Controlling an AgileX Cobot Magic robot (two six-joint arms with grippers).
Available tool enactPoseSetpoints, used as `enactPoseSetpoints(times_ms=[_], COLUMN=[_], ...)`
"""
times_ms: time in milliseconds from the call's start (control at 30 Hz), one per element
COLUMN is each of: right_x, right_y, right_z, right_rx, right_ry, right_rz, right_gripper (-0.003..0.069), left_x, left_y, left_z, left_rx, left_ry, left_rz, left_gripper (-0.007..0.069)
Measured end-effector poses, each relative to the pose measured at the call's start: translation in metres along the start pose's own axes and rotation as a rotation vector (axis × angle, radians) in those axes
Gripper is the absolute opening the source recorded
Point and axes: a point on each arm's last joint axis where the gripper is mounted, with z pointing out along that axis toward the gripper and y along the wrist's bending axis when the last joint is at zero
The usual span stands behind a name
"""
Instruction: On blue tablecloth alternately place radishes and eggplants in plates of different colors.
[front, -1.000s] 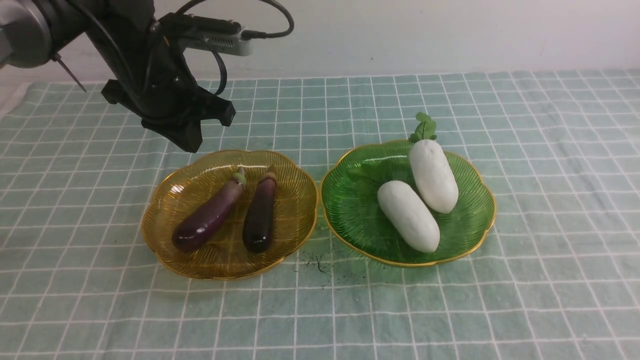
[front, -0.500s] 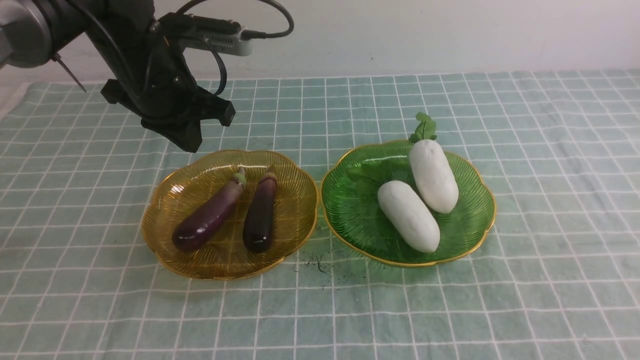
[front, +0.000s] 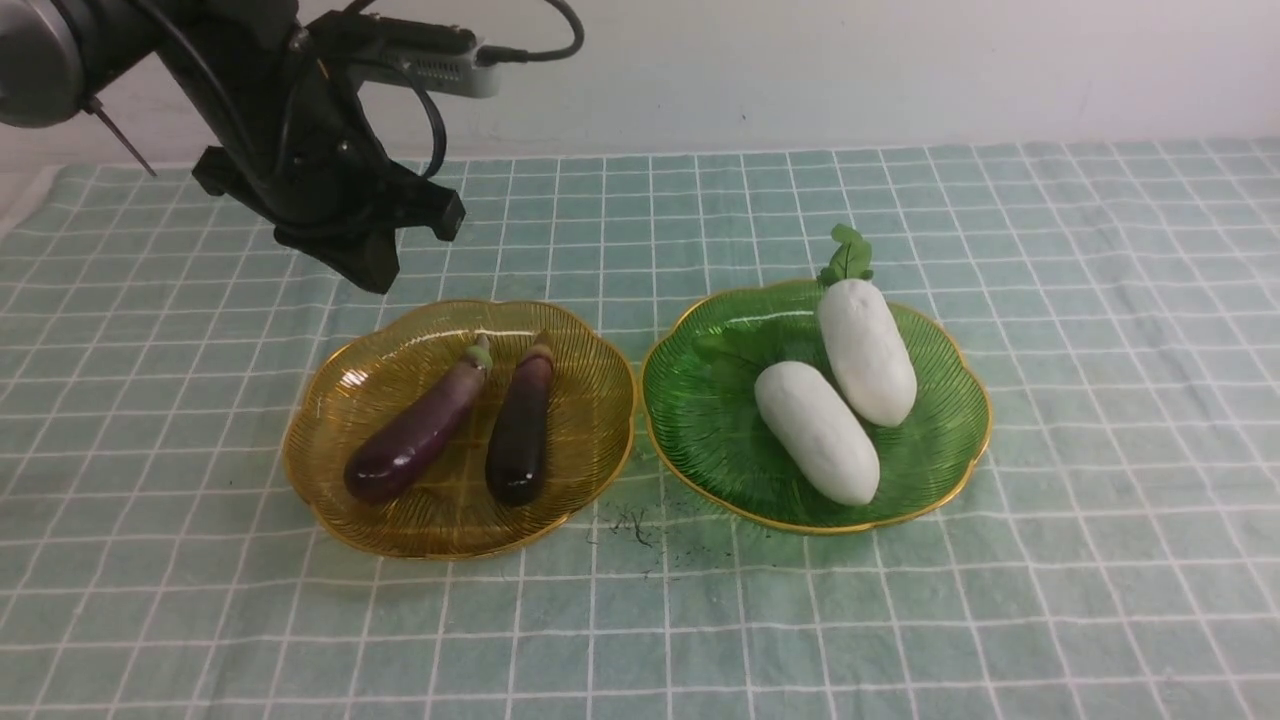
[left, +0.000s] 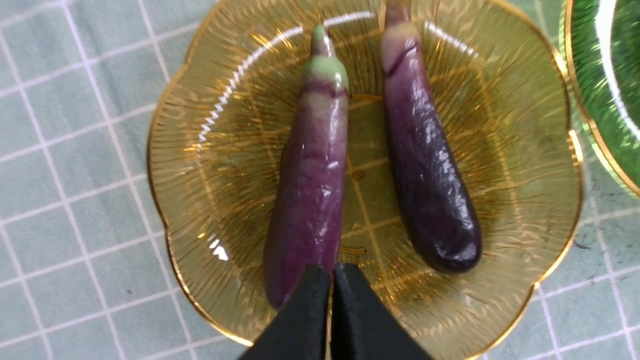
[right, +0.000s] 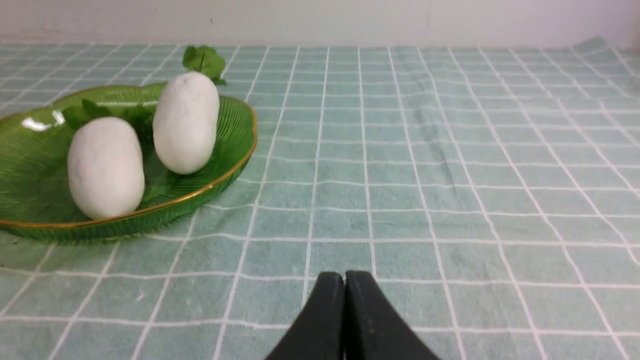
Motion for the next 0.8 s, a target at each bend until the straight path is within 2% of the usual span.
enactPoseSetpoints(times_ms=[300,533,800], right_x=[0.000,0.000,0.000], right_y=[0.000,0.003,0.003], right_z=[0.000,0.000,0.000], right_rx=[-0.003,-0.058,-0.058], right_ry=[0.003,0.002,0.002], right_rz=[-0.001,-0.011,-0.011], right_gripper=[-0.0015,-0.0015,-0.0015], left_x=[0.018,0.052,0.119], left_y=[-0.003,-0.006,-0.010], left_z=[-0.085,-0.160,-0.174], left_rx=[-0.010,-0.023,-0.030], left_ry=[-0.185,-0.353,-0.339], left_rz=[0.003,0.007,0.007], left_gripper=[-0.0008,-0.0008,-0.0008])
